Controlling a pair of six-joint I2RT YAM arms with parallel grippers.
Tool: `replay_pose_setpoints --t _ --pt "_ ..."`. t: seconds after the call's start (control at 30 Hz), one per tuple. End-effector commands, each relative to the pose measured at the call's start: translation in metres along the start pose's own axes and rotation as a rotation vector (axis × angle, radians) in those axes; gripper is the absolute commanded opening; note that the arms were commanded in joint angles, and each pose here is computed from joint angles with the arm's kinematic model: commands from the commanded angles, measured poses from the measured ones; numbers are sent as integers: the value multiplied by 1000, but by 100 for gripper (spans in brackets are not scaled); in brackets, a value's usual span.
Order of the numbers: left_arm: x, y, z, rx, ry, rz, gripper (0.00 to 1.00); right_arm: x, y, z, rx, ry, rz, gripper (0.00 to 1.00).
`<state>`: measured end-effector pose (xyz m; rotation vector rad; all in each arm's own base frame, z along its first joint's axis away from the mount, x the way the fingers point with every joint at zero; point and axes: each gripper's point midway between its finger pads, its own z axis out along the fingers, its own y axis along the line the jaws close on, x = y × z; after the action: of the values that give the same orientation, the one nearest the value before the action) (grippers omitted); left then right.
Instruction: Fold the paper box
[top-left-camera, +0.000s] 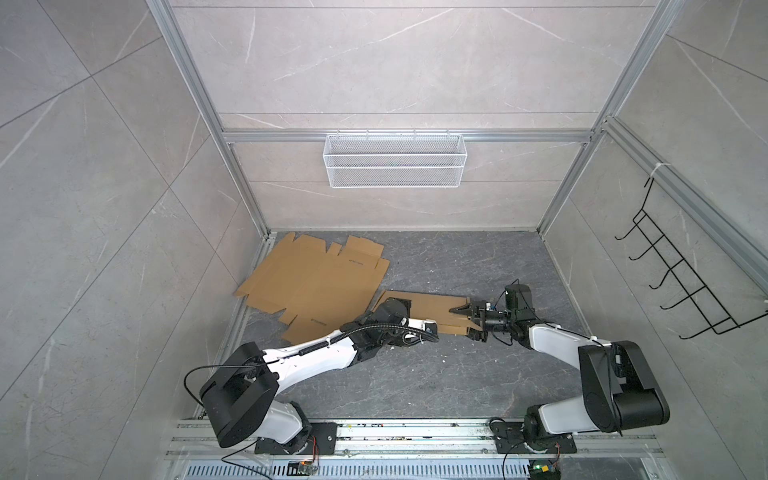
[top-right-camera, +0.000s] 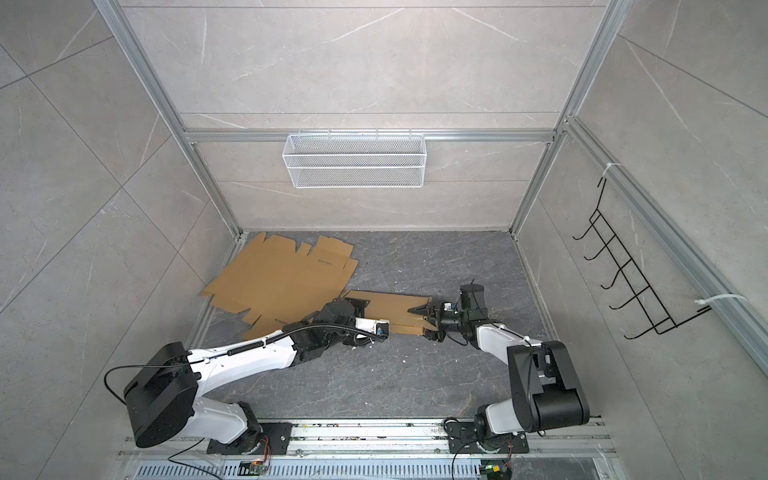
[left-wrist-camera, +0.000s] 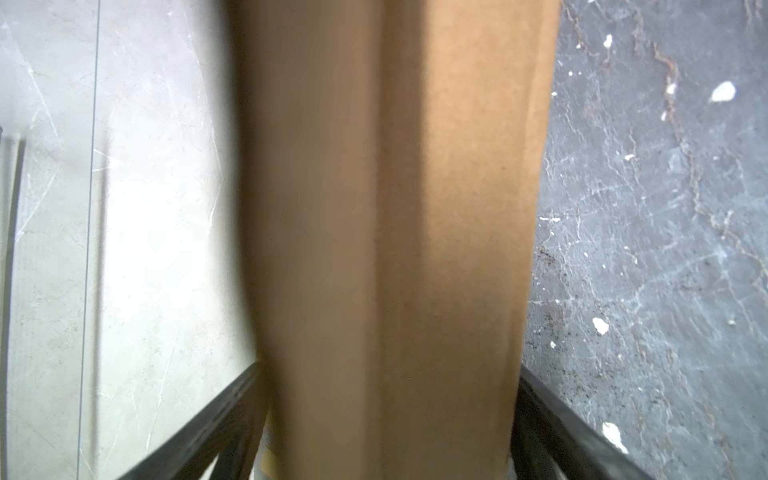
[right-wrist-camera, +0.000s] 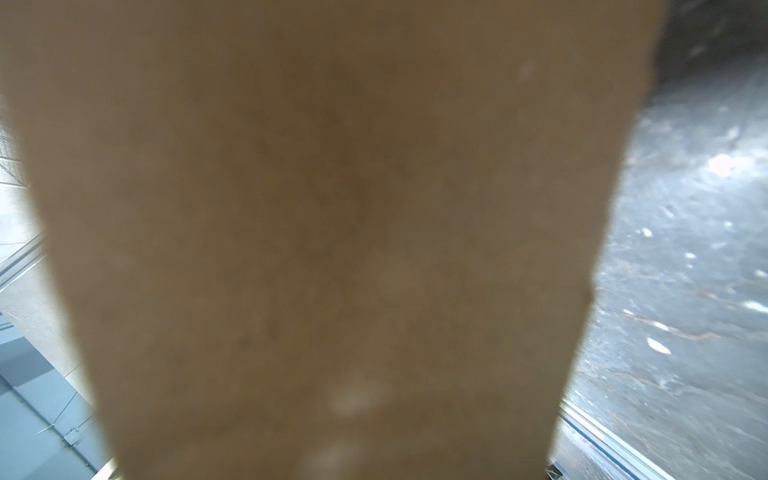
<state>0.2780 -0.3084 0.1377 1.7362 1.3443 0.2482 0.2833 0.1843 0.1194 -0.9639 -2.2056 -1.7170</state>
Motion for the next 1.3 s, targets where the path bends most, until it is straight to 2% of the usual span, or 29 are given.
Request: replay_pose_setpoints --t 0.0,0.13,0.33,0.5,0.57,0.8,0.93,1.27 --pt "11 13 3 -56 25 -5 82 19 -2 0 16 74 26 45" --pt "10 18 0 -54 29 -5 75 18 -5 1 22 75 27 46" --pt "10 21 -9 -47 30 -8 69 21 -1 -1 18 75 21 55" --pt "10 21 -13 -30 28 -21 53 23 -1 -3 26 69 18 63" --pt "10 20 -15 -19 30 -25 49 23 0 -4 25 69 15 66" --pt "9 26 -17 0 40 -35 46 28 3 -7 30 68 -7 78" --pt "10 29 -21 26 59 -45 45 30 6 -21 65 37 -70 85" --pt "7 29 -44 211 140 -137 45 16 43 -58 92 -110 -276 89"
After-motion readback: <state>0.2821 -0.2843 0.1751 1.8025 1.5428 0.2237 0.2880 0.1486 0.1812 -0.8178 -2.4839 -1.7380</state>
